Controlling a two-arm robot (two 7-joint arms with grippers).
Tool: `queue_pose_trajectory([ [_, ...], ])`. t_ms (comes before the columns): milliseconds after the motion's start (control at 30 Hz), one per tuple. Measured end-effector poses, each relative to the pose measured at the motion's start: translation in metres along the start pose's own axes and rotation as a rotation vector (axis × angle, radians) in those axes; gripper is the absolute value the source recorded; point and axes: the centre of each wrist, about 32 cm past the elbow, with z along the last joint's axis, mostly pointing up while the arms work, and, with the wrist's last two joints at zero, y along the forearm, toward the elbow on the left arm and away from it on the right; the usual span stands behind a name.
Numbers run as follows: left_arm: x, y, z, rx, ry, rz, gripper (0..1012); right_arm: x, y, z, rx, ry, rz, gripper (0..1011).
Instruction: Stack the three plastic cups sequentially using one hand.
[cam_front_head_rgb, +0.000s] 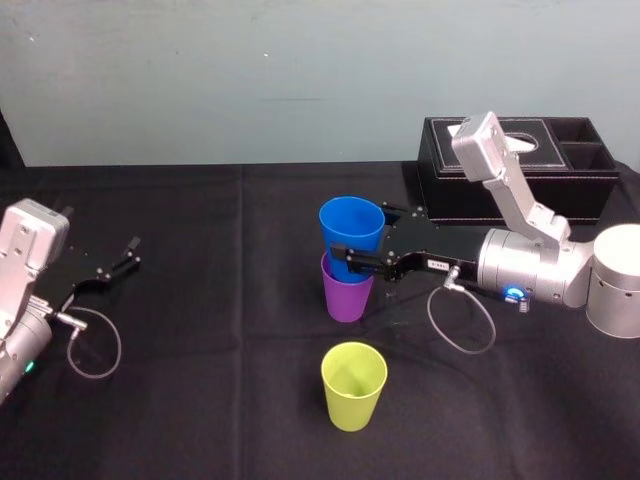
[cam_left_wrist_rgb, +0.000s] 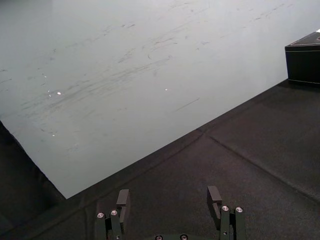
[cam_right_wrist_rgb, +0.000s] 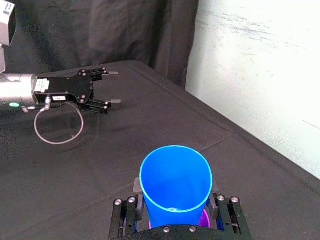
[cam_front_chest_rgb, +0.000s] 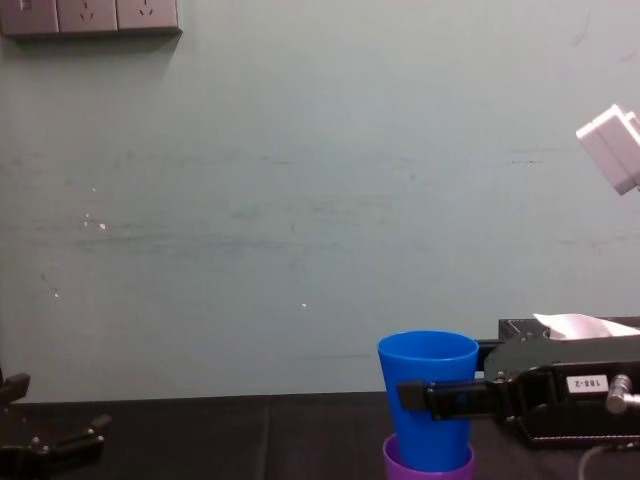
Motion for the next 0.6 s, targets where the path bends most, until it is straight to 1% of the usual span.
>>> queue_pose_trajectory([
  [300, 0.0, 0.0, 0.0, 0.0, 0.0, 0.0, 1011, 0.001, 0.001, -0.004, -0.001, 0.005, -0.002, 723],
  [600, 0.0001, 0.0, 0.0, 0.0, 0.0, 0.0, 1011, 0.003, 0.003, -0.011, -0.001, 0.01, -0.003, 723],
])
